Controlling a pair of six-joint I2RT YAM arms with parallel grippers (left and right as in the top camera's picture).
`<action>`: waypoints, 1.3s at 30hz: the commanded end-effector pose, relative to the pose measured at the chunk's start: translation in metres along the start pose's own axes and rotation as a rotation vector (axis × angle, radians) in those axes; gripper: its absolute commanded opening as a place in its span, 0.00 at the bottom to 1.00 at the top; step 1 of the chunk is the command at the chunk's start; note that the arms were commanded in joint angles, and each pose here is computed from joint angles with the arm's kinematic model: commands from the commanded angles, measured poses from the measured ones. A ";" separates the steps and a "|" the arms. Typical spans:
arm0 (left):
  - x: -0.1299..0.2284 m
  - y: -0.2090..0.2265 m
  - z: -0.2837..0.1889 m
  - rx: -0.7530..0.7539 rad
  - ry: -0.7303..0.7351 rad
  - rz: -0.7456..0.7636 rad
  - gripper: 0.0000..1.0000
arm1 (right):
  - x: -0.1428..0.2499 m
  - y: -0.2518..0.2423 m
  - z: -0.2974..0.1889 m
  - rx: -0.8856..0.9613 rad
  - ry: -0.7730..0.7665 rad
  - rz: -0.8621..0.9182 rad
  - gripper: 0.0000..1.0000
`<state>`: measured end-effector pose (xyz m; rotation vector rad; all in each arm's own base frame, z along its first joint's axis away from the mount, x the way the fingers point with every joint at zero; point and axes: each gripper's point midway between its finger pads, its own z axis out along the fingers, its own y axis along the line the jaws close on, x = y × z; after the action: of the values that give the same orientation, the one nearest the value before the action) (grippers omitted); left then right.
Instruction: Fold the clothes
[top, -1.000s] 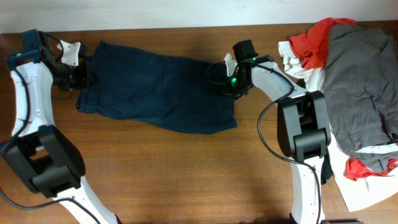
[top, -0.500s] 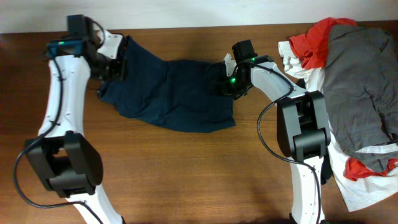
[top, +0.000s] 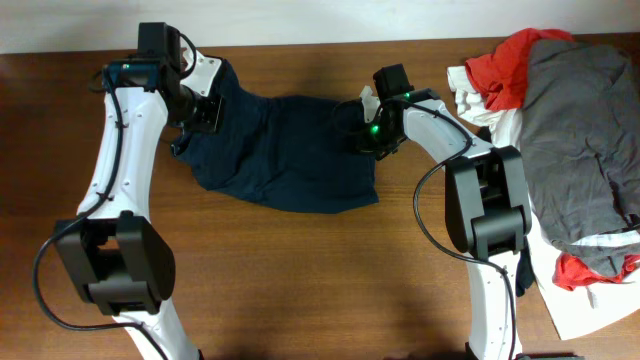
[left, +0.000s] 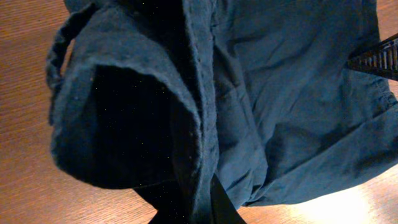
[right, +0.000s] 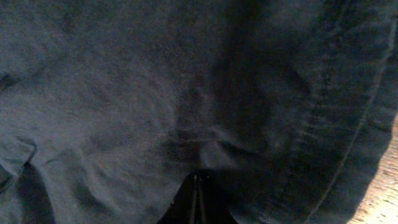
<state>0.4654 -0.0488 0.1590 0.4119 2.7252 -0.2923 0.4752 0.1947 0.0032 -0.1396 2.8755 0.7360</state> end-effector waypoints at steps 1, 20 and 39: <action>-0.012 -0.016 -0.018 0.006 -0.049 0.050 0.00 | 0.011 -0.016 0.019 0.052 0.038 0.023 0.04; -0.016 -0.077 -0.006 0.059 -0.030 0.181 0.01 | 0.011 -0.016 0.019 0.052 0.038 0.019 0.04; -0.037 -0.160 0.003 0.099 -0.117 0.365 0.01 | 0.011 -0.016 0.019 0.052 0.038 0.019 0.04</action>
<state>0.4503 -0.1866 0.1658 0.8127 2.5748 -0.3173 0.4752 0.1947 0.0032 -0.1374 2.8760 0.7363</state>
